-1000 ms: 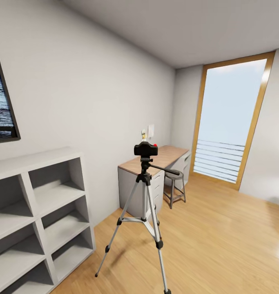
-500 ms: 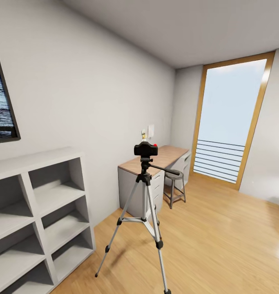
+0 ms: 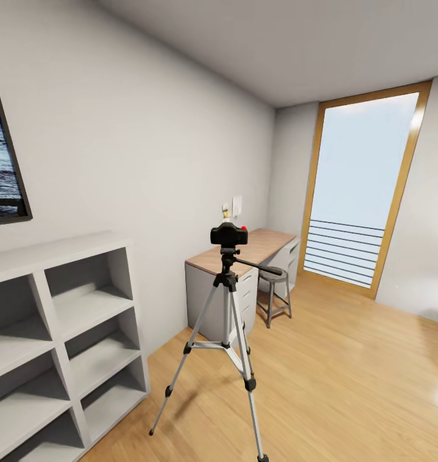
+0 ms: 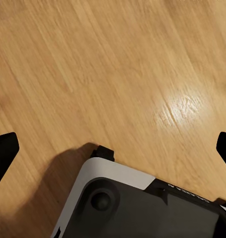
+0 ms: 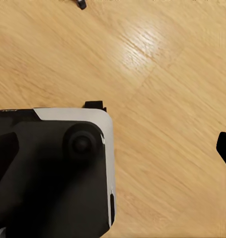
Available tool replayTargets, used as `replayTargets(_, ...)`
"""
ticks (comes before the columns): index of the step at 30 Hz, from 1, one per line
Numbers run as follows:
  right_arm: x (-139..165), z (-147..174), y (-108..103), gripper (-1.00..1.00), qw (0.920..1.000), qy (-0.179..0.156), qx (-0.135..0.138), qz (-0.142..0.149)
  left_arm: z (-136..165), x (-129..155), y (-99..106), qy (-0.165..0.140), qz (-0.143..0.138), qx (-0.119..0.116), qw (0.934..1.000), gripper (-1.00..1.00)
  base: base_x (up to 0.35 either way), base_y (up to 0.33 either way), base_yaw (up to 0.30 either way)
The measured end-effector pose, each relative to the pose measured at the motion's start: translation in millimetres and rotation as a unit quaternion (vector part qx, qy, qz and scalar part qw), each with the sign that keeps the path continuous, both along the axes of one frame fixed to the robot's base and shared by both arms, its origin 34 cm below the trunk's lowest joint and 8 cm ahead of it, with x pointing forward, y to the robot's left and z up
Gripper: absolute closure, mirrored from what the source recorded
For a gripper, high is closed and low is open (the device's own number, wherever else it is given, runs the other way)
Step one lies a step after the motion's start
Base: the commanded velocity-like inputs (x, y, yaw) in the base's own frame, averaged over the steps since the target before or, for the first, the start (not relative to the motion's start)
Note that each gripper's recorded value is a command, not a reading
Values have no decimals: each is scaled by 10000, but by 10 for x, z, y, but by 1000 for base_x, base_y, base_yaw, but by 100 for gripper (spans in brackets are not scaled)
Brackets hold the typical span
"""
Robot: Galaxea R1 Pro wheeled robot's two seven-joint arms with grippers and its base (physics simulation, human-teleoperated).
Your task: Attach the digital camera to the camera tripod in the bedroom.
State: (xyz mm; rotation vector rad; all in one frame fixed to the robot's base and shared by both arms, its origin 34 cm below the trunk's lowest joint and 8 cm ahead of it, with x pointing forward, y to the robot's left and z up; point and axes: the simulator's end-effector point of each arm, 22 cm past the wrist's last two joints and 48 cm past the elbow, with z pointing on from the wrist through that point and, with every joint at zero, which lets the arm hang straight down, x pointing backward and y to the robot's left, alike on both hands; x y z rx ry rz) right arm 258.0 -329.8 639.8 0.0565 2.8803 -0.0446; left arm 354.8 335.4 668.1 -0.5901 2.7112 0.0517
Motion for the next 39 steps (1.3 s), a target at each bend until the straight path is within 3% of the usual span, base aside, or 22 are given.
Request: replayTargets(39,36,8,68,-100,10000,-46,39,1,25,33,0,-50,1,-1,10000,-100,0,0,0)
